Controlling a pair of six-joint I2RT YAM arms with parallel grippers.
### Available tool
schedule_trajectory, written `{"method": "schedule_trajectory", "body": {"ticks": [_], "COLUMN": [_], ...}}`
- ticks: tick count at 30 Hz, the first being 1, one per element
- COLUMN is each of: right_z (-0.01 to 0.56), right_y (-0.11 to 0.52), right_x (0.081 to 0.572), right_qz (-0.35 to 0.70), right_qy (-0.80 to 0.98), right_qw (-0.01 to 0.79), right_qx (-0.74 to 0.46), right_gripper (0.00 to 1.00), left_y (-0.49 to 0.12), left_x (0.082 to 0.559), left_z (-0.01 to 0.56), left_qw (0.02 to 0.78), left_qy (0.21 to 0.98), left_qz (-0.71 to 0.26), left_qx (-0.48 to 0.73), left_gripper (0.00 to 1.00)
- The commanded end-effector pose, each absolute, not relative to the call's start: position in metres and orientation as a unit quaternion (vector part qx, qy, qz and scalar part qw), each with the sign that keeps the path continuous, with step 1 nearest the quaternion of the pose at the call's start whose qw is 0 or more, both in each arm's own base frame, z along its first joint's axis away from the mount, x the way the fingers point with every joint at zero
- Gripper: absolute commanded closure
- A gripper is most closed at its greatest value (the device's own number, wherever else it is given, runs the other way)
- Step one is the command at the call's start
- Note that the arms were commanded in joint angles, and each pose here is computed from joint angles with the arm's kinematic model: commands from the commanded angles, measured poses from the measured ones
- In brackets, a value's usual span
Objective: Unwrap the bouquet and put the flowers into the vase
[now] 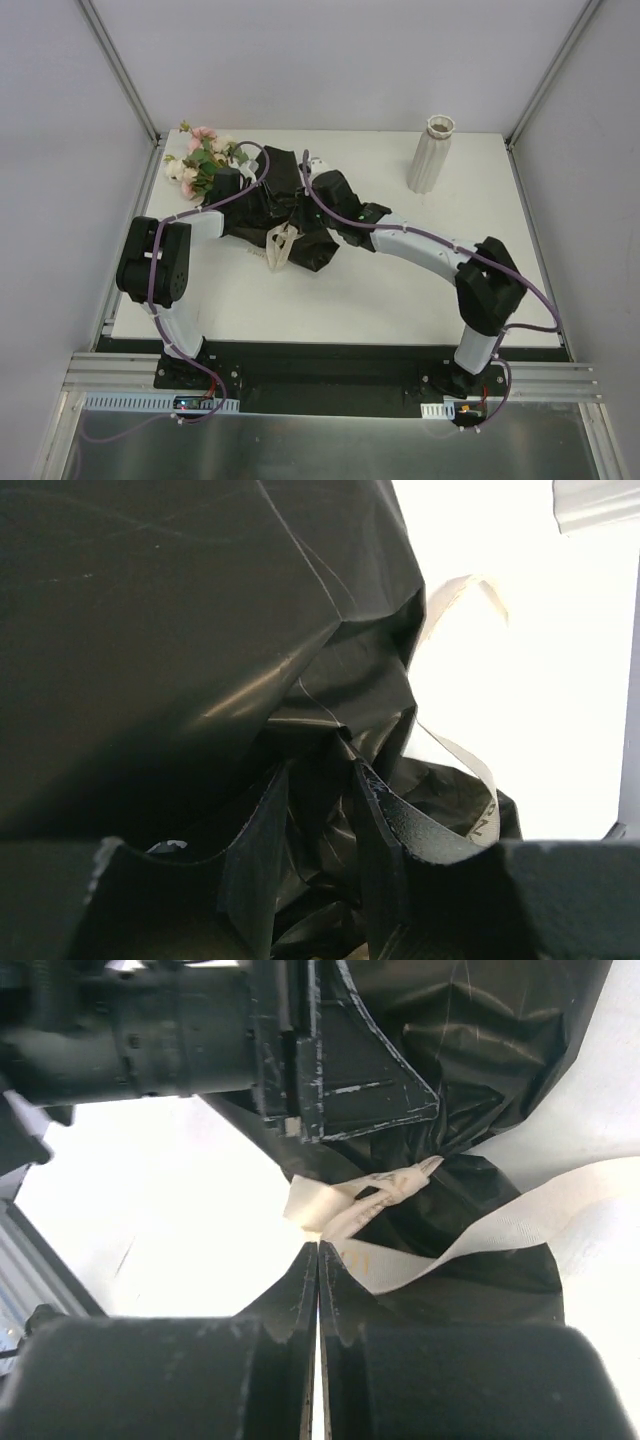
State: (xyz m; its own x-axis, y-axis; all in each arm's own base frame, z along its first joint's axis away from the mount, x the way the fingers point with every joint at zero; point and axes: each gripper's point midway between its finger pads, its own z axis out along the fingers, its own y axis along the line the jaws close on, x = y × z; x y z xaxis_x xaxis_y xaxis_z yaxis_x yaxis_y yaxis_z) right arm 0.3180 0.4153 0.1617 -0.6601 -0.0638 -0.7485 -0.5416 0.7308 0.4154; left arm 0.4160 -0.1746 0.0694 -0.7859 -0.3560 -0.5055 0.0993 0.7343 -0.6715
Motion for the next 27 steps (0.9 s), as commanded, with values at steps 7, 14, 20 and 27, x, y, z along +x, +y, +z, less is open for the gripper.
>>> {"method": "schedule_trajectory", "body": {"ticks": [7, 14, 20, 27], "right_z": [0.268, 0.244, 0.169, 0.142], "right_y": [0.396, 0.412, 0.436, 0.441], "right_x": [0.299, 0.290, 0.297, 0.317], "right_qz": [0.338, 0.352, 0.317, 0.227], "right_qy": [0.797, 0.811, 0.834, 0.815], "right_qw": [0.454, 0.403, 0.340, 0.364], "right_qx": [-0.210, -0.235, -0.297, -0.389], "right_gripper": [0.99, 0.64, 0.51, 0.45], "left_y": [-0.170, -0.172, -0.173, -0.175], "left_x": [0.427, 0.426, 0.423, 0.423], "left_z": [0.074, 0.082, 0.089, 0.088], "left_qw": [0.336, 0.348, 0.359, 0.355], "left_qy": [0.871, 0.863, 0.856, 0.857], "left_qz": [-0.351, -0.361, -0.367, -0.370], "left_qx": [-0.072, -0.062, -0.054, -0.055], "left_gripper": [0.68, 0.66, 0.63, 0.66]}}
